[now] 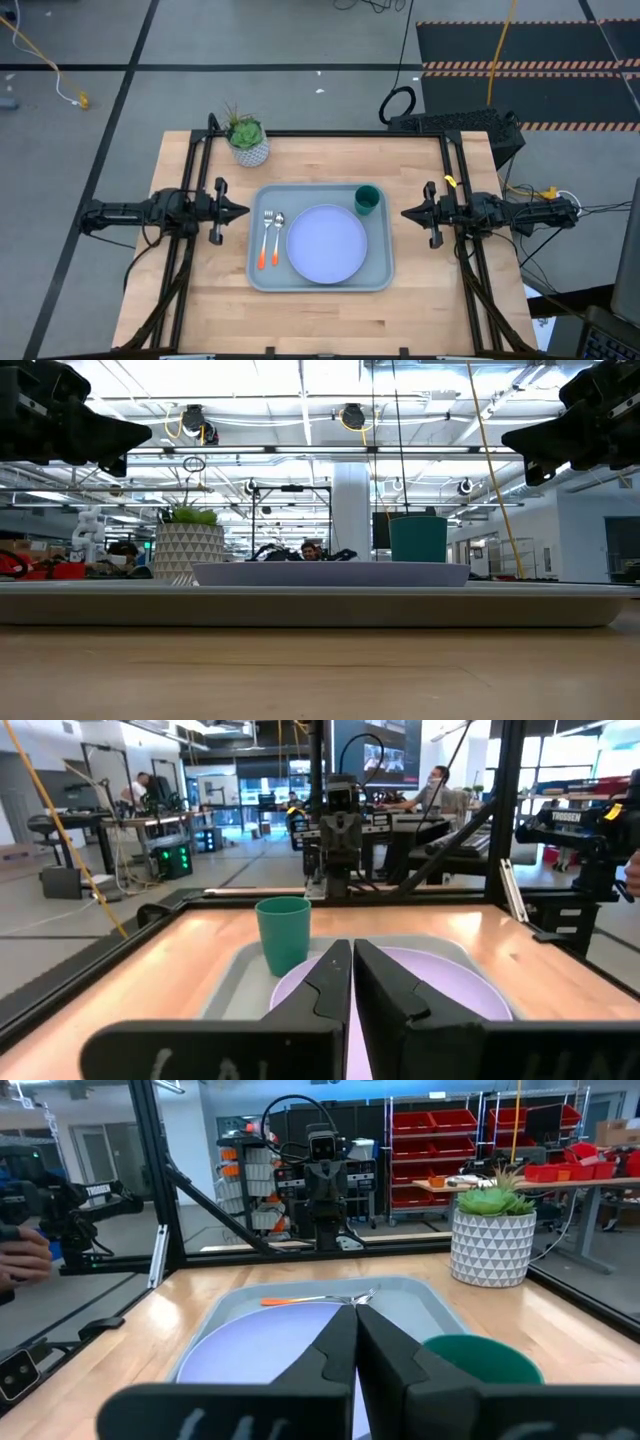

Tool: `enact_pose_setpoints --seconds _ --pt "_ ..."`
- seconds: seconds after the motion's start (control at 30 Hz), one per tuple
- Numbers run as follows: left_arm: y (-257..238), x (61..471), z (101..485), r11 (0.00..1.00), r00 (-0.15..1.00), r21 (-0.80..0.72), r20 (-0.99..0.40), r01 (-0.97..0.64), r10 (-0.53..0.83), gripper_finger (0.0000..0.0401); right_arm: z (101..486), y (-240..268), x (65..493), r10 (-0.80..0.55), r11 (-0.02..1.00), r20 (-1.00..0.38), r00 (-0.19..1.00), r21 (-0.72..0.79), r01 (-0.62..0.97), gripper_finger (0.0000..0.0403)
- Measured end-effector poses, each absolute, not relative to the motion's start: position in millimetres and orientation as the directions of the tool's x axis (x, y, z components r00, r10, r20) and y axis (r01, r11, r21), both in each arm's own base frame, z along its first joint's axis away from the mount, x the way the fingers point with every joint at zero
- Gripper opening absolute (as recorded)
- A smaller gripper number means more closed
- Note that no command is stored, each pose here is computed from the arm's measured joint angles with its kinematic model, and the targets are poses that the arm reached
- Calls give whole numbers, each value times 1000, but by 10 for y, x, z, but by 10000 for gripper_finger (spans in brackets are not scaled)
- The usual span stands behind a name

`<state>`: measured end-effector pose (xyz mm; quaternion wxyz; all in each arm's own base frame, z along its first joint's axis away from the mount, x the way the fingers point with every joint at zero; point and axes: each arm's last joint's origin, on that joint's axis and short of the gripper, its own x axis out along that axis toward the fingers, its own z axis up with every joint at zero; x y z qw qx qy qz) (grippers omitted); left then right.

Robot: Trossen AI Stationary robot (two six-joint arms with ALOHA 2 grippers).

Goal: Pick and place plate/cup/fork/spoon on tray
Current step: Return to Home Position

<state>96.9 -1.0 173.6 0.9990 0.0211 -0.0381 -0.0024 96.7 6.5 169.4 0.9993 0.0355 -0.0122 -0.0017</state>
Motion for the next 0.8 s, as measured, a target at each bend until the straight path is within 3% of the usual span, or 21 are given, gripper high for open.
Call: enact_pose_setpoints --seconds 0.8 --pt "-9 969 1738 995 997 95 79 -4 -4 21 1695 65 967 -4 995 25 1000 95 2 0"
